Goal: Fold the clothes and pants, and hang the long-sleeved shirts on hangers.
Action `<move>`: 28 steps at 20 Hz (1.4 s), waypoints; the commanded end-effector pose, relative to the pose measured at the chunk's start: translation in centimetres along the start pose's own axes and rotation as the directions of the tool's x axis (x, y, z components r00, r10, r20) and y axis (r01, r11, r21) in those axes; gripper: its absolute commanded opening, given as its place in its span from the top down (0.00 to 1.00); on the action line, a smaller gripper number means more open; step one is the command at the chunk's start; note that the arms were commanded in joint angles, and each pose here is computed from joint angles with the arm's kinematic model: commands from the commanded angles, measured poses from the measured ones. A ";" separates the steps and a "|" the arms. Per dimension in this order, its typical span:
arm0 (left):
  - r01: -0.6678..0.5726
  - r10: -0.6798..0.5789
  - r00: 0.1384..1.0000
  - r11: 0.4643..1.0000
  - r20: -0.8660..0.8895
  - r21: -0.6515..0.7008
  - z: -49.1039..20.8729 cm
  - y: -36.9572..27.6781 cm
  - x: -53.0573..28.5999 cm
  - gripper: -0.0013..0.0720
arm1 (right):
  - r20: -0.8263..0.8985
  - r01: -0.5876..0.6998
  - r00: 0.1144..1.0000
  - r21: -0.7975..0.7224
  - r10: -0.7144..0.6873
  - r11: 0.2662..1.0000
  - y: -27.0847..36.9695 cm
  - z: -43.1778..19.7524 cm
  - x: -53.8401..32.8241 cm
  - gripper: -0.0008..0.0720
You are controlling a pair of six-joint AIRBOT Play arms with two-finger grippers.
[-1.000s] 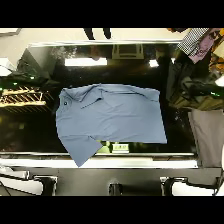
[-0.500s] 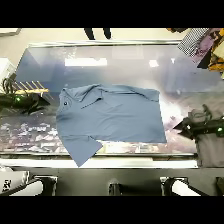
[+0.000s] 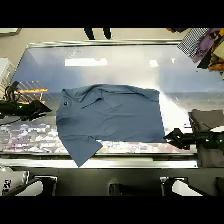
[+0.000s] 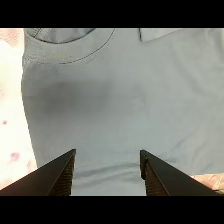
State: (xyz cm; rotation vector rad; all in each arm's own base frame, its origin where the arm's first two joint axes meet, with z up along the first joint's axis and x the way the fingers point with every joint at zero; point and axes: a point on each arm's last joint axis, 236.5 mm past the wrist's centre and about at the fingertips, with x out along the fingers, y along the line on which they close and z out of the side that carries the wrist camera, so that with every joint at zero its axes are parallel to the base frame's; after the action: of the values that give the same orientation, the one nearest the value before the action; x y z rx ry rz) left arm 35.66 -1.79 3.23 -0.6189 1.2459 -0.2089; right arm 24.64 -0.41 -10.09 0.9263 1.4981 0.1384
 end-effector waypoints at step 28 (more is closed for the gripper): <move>0.050 -0.082 0.988 0.969 -0.127 -0.240 -11.8 6.9 7.6 0.34 | 0.085 -0.037 0.995 -0.095 0.045 0.995 5.2 0.1 0.6 0.94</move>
State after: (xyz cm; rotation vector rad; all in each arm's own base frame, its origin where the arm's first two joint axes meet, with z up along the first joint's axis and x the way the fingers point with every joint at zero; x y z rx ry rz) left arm 26.02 -2.37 -7.76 -0.8878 1.3746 -0.1444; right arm 27.03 3.25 -7.83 0.8736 1.3915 0.1880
